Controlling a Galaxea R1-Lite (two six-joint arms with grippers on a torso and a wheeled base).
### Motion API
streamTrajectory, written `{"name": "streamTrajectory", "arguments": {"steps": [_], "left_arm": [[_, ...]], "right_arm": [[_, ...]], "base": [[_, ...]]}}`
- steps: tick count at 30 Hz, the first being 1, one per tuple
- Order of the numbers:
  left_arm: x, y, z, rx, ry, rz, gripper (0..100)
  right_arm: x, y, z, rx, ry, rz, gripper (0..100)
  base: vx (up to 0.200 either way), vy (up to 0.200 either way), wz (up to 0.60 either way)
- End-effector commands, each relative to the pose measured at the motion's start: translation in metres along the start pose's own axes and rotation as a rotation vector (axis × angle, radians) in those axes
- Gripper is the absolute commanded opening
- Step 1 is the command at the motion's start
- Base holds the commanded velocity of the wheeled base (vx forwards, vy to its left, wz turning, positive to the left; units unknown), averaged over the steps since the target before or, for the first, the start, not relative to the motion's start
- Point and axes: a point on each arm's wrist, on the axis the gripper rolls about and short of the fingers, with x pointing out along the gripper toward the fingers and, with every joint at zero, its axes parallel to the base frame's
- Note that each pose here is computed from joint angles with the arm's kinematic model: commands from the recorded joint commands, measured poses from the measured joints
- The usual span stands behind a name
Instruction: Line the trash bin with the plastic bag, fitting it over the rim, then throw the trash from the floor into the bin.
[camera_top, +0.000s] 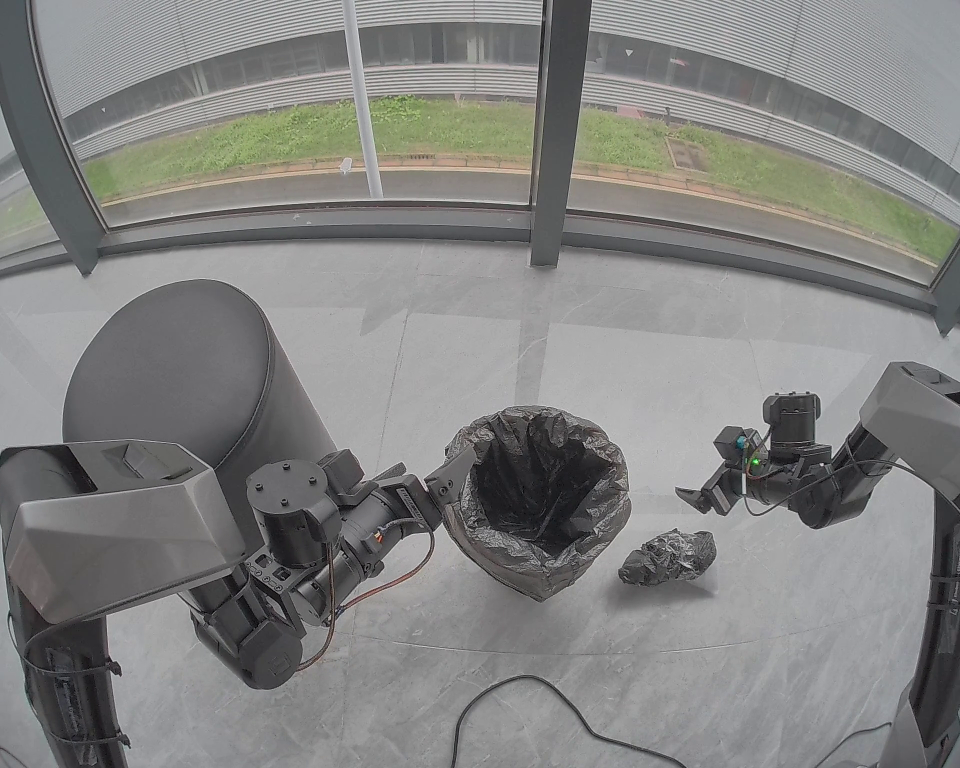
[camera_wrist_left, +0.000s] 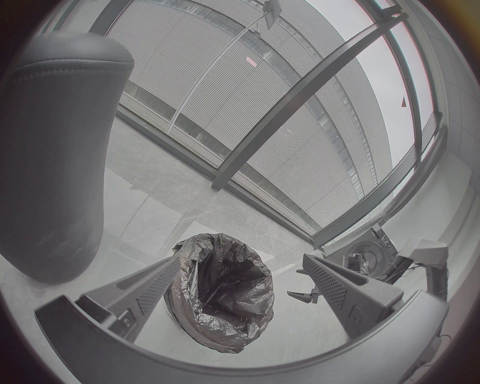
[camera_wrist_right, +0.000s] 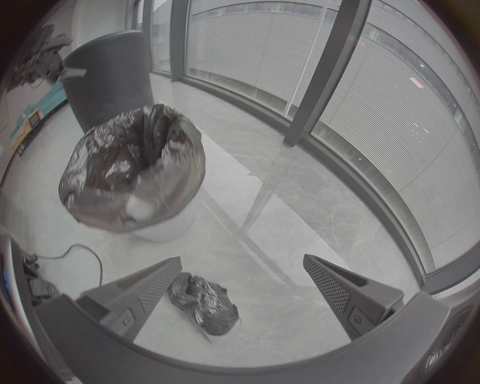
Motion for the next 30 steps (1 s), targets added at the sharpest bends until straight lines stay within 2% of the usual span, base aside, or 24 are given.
{"name": "streamTrajectory", "arguments": {"steps": [1,4,9,19,26,29,30], "left_arm": [[-0.008,-0.005,0.008,-0.022,-0.009,-0.008,100],[-0.007,-0.008,0.009,-0.062,-0.018,-0.017,100],[-0.007,-0.006,0.007,-0.069,-0.014,-0.006,100],[-0.004,-0.004,-0.001,-0.063,-0.003,0.010,100],[0.000,0.004,-0.015,-0.060,0.033,0.034,100],[0.001,0.006,-0.016,-0.060,0.032,0.037,100],[0.001,0.006,-0.015,-0.062,0.031,0.039,100]], "right_arm": [[0.017,-0.023,-0.048,-0.006,0.056,0.045,100],[0.029,-0.028,-0.057,-0.015,0.059,0.051,100],[0.046,-0.026,-0.065,-0.043,0.055,0.091,100],[0.094,-0.037,-0.071,-0.104,0.084,0.168,100],[0.129,-0.051,-0.071,-0.146,0.069,0.166,100],[0.133,-0.049,-0.074,-0.144,0.099,0.252,100],[0.132,-0.042,-0.081,-0.161,0.135,0.312,100]], "base": [[-0.200,0.000,0.00],[-0.200,0.000,0.00],[-0.200,0.000,0.00],[0.000,0.000,0.00],[0.000,0.000,0.00],[0.000,0.000,0.00],[0.000,0.000,0.00]]}}
